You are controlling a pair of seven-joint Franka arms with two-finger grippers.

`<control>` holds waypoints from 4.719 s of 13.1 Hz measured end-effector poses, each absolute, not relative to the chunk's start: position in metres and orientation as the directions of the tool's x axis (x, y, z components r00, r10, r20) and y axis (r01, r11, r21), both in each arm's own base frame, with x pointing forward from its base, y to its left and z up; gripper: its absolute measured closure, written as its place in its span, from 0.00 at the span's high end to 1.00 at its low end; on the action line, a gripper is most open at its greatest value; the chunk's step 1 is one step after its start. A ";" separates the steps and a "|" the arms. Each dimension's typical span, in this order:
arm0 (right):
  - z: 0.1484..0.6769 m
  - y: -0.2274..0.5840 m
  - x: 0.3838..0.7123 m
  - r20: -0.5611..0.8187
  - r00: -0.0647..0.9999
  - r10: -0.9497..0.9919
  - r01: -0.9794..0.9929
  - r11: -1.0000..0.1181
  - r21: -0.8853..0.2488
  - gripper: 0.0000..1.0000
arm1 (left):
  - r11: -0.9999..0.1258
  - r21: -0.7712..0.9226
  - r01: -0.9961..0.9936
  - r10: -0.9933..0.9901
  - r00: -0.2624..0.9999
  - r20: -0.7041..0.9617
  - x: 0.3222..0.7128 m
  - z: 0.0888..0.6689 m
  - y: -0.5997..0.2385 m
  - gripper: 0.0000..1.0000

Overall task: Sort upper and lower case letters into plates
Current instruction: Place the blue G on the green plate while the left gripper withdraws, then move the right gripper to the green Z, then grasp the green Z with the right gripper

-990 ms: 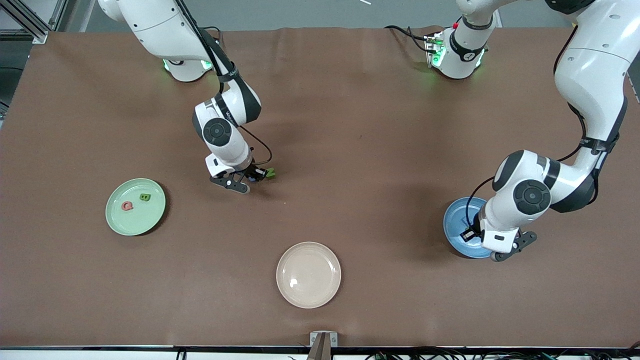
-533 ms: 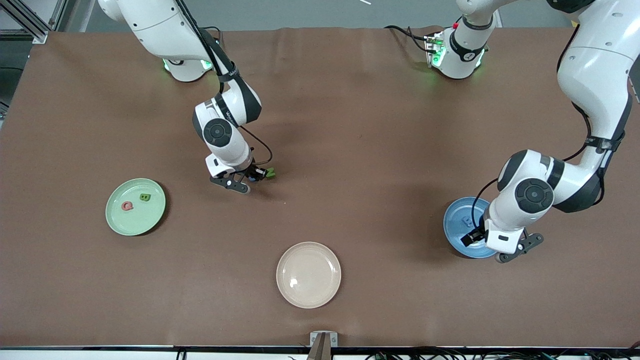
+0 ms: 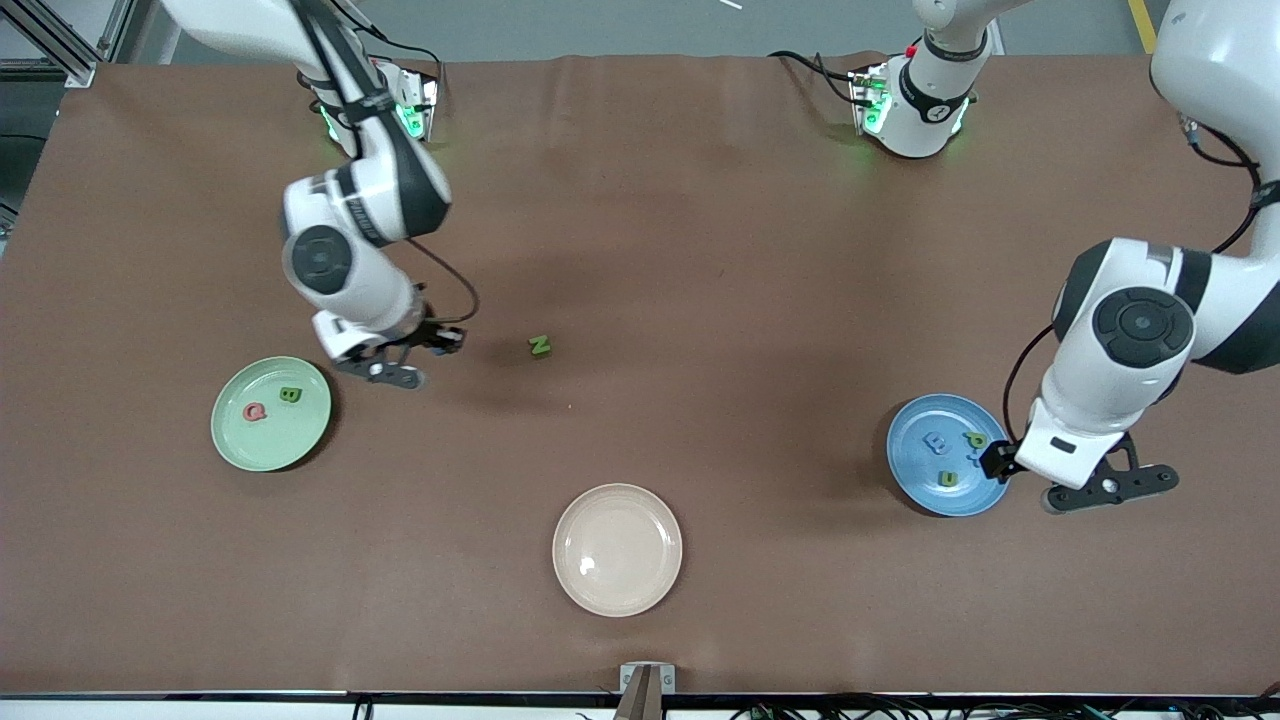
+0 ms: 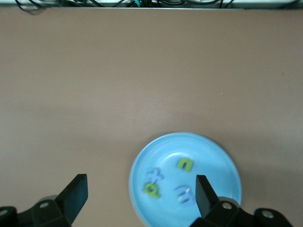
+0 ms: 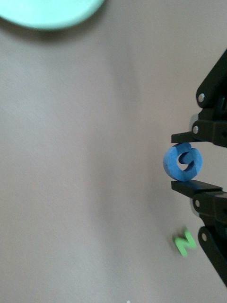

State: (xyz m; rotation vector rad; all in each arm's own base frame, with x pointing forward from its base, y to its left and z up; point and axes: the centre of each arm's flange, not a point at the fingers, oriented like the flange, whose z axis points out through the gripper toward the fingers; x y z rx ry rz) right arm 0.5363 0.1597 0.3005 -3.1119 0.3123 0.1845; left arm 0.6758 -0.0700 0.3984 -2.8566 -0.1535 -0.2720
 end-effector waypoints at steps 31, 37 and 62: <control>0.314 0.044 0.613 -0.210 0.963 0.168 0.153 -0.984 -0.087 1.00 | -0.999 -0.032 -0.001 0.000 0.999 -0.038 0.523 0.644 -0.051 1.00; 0.370 0.200 0.565 -0.201 0.935 0.291 0.284 -0.957 -0.065 1.00 | -0.999 -0.032 -0.003 -0.001 0.999 -0.040 0.523 0.643 -0.052 1.00; 0.177 0.355 0.466 -0.072 0.976 0.206 0.206 -0.978 -0.003 0.97 | -0.999 -0.035 -0.015 -0.013 0.998 -0.064 0.522 0.632 -0.058 1.00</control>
